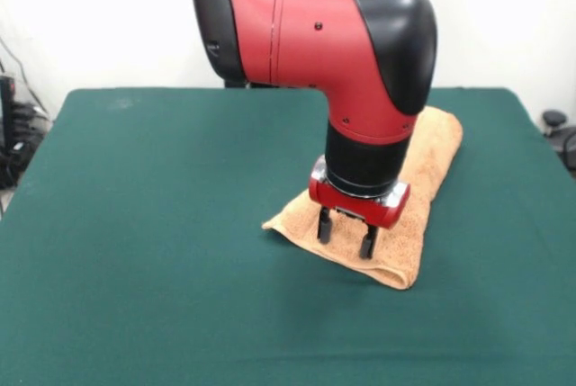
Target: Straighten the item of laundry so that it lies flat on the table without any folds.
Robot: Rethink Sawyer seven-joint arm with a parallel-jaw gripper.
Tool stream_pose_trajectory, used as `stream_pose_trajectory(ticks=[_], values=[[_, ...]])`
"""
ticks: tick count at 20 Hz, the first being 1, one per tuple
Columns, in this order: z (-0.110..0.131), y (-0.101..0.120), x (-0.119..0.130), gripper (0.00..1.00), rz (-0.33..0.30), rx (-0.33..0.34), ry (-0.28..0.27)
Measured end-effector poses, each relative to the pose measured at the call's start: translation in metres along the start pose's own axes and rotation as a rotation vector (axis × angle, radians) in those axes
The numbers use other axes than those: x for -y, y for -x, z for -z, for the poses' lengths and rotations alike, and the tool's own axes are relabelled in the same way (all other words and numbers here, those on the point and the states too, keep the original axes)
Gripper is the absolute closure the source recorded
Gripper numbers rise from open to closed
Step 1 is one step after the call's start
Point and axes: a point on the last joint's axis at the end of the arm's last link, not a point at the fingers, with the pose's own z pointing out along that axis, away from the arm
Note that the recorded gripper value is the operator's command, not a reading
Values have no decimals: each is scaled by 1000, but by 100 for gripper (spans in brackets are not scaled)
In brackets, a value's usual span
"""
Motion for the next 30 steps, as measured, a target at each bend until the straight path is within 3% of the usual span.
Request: stream_pose_trajectory(ticks=[10, 21, 27, 30], values=[[5, -2, 1, 0, -5, -7, 10], [32, -4, 1, 0, -9, 3, 25], [44, 5, 6, 0, -23, 18, 37], [45, 17, 21, 0, -55, 13, 54]])
